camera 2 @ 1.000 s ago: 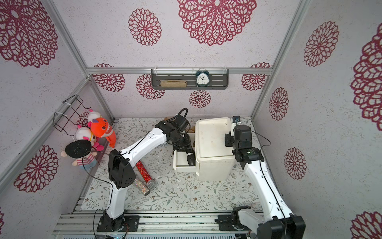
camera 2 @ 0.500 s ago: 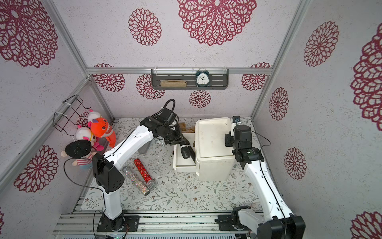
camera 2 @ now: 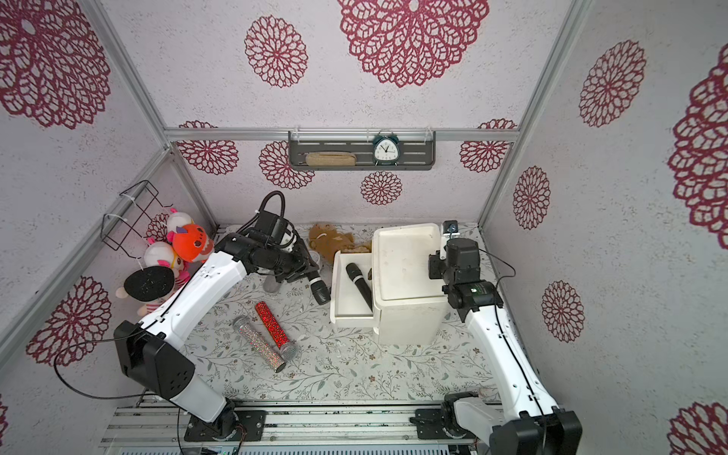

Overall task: Take the microphone out of the drawer
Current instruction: Place the microphone at the center of the board.

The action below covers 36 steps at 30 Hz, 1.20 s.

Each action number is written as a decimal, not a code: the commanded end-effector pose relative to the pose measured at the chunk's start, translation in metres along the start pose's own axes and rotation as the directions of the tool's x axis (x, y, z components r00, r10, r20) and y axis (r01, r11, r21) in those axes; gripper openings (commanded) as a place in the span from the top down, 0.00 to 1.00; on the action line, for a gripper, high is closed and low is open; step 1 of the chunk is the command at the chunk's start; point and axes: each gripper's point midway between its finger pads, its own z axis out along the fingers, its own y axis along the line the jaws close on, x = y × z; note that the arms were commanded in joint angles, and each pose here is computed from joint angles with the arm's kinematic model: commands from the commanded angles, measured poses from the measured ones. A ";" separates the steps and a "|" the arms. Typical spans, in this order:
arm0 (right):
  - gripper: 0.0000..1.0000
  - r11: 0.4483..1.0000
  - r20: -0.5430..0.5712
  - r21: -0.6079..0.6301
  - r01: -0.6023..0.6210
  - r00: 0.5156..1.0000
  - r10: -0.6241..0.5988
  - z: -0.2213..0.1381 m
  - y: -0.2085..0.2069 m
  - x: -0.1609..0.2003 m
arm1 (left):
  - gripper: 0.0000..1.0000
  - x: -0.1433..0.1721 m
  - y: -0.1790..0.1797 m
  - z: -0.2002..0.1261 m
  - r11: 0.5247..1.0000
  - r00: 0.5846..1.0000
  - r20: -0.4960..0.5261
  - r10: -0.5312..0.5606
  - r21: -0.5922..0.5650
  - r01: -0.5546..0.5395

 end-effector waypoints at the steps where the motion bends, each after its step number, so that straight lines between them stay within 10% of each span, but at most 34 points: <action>1: 1.00 1.000 0.165 0.021 -0.008 0.986 0.004 -0.014 -0.004 -0.042 | 1.00 -0.001 0.005 -0.006 0.999 1.000 0.009 0.027 0.024 -0.027; 36: 1.00 1.000 0.142 0.021 0.020 0.990 -0.023 -0.008 0.001 -0.042 | 1.00 0.066 0.135 0.114 0.958 0.938 -0.289 -0.190 -0.265 0.112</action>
